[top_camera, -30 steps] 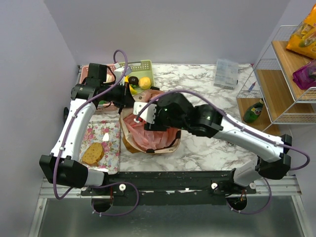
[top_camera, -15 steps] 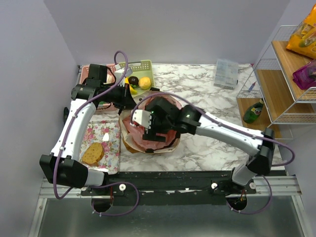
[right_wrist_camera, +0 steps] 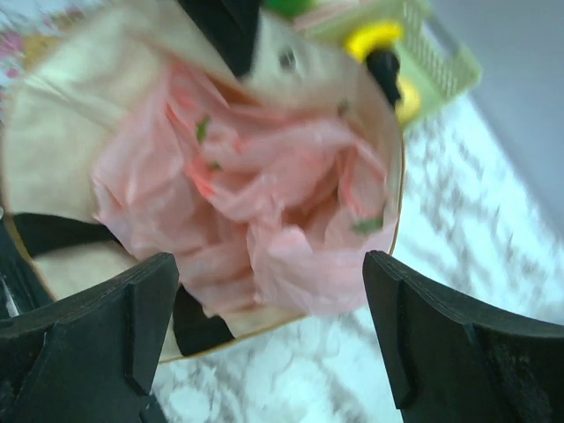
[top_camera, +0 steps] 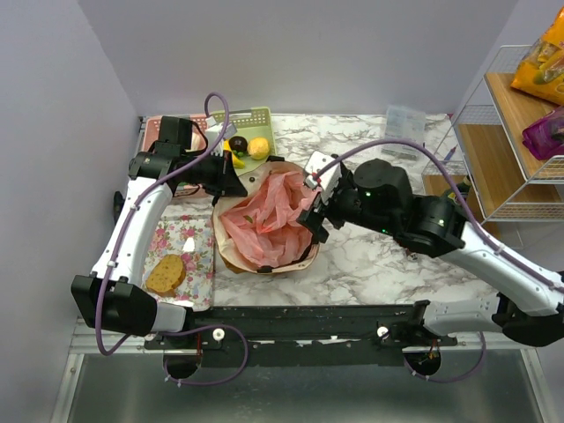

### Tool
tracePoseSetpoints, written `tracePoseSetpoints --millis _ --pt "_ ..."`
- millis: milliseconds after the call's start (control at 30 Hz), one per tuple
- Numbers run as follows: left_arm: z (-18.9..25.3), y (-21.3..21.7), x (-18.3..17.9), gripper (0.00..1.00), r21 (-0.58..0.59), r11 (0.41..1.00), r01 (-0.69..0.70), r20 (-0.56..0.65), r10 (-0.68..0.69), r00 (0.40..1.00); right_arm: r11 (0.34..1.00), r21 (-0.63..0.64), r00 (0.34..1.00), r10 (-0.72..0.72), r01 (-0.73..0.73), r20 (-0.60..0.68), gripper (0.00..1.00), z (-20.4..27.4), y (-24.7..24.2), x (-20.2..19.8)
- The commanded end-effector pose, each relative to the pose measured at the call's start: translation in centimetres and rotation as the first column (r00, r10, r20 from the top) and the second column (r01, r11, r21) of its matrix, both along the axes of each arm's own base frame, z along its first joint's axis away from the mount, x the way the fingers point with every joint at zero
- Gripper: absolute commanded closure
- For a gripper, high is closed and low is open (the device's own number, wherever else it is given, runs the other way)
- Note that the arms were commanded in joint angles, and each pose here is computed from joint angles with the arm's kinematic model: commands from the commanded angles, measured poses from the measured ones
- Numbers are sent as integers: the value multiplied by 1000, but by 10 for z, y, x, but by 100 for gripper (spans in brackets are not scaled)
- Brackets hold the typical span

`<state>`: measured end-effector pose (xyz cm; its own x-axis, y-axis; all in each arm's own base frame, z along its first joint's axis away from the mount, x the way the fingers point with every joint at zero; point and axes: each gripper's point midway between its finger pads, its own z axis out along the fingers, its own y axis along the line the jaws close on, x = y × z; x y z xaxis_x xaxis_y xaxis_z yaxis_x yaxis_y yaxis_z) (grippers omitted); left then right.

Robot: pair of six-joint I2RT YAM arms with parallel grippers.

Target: Untie the knot of the grocery bags and take out the mixed food

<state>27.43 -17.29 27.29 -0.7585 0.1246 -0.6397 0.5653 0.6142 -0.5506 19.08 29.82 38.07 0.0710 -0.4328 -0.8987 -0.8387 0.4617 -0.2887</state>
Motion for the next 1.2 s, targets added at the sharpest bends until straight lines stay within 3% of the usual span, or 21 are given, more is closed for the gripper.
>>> tracePoseSetpoints --millis 0,67,200,400,467,733,967,1167 --pt "-1 -2 -4 100 -23 1000 16 -7 -16 1000 968 -96 959 -243 231 -142 13 -63 -34 29" --pt "-2 -2 -5 100 -24 1000 20 -7 -20 1000 964 -99 953 -259 246 -155 18 -73 -32 33" --pt "-2 -2 -7 100 -21 999 28 -1 -28 1000 968 -96 948 -245 230 -203 8 -90 -15 36" --pt "2 1 -12 100 -9 999 36 37 -36 999 924 -203 895 -370 326 -249 10 -131 -26 50" --pt "1 2 -16 100 -5 999 33 39 -33 999 910 -182 872 -410 372 -268 9 -125 -34 52" --pt "-6 0 -23 100 -3 999 53 41 -52 998 960 -4 923 -270 280 -273 6 -38 -48 26" --pt "-3 -1 -15 100 -1 999 49 53 -49 997 984 -85 883 -175 154 -436 3 -98 -54 -15" --pt "-4 -3 -15 100 -1 998 60 46 -60 997 988 -55 846 -153 146 -511 7 -122 -30 -10"
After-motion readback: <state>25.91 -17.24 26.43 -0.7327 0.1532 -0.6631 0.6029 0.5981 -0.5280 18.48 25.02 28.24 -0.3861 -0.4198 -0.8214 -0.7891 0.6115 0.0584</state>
